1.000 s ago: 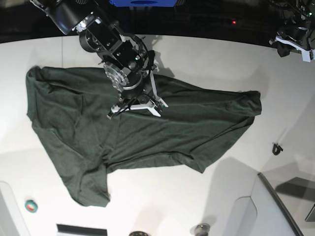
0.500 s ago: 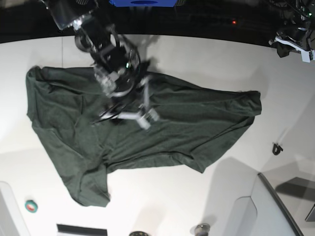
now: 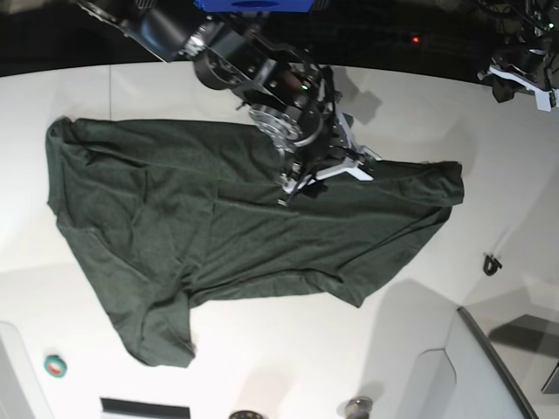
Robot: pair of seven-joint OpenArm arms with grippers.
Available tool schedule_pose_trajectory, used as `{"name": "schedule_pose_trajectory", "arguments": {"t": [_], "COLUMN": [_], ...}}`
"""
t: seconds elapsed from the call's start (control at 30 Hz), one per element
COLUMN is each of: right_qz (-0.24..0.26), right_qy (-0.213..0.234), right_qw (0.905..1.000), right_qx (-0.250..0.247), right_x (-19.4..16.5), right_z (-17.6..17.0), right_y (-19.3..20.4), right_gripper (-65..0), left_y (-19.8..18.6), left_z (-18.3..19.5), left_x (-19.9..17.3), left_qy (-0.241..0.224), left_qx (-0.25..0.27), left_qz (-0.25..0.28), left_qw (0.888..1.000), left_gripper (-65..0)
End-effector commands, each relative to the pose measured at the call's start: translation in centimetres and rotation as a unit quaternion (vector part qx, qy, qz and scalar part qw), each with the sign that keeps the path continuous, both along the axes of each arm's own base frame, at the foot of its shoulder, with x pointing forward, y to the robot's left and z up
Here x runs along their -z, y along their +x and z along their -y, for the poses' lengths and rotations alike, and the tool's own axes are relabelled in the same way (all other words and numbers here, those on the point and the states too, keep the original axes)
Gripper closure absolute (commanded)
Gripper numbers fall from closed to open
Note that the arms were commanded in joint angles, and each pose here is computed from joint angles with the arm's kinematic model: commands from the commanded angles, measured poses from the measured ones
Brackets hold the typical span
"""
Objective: Layout the t-shirt on the table in an organized manner, then fold the t-shirt properly
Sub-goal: 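Lower the right gripper onto the shirt fabric and pinch it, then drag the pinched fabric with the right gripper to smooth the shirt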
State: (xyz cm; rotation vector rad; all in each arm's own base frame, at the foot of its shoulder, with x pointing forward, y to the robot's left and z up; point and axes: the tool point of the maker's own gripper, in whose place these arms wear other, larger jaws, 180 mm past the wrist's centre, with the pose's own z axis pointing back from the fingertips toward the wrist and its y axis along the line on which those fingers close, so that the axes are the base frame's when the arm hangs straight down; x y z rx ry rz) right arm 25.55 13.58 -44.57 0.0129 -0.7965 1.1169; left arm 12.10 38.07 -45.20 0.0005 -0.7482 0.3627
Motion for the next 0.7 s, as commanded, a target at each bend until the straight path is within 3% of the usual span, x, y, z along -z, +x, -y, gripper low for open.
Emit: {"name": "schedule_pose_trajectory", "arguments": {"t": [0.0, 0.17, 0.47, 0.53, 0.67], "right_qz": [0.021, 0.015, -0.060, -0.069, -0.088], "right_qy": [0.007, 0.019, 0.068, 0.069, 0.071], "right_qw": [0.9997, 0.9997, 0.9952, 0.9944, 0.9924], "right_qx": [-0.001, 0.002, 0.036, 0.040, 0.050], "right_x": [-1.2, -1.6, -0.9, -0.6, 0.0], "right_z": [-0.7, -1.3, -1.5, -1.4, -1.1], "right_y": [1.5, 2.4, 4.0, 4.2, 4.5], "right_gripper": [-37.1, -36.9, -36.6, -32.9, -19.4], "left_y": [0.4, 0.1, 0.2, 0.1, 0.1], "left_z": [-0.7, -0.7, -0.7, -0.7, -0.7], "left_x": [-1.1, -0.9, -0.9, -0.9, -0.8], "left_qy": [0.011, 0.010, 0.010, 0.010, 0.010], "left_qx": [0.005, 0.004, 0.004, 0.004, 0.003], "left_qz": [0.016, 0.012, 0.012, 0.011, 0.011], "left_qw": [1.000, 1.000, 1.000, 1.000, 1.000], "left_gripper": [0.0, 0.0, 0.0, 0.0, 0.0]}}
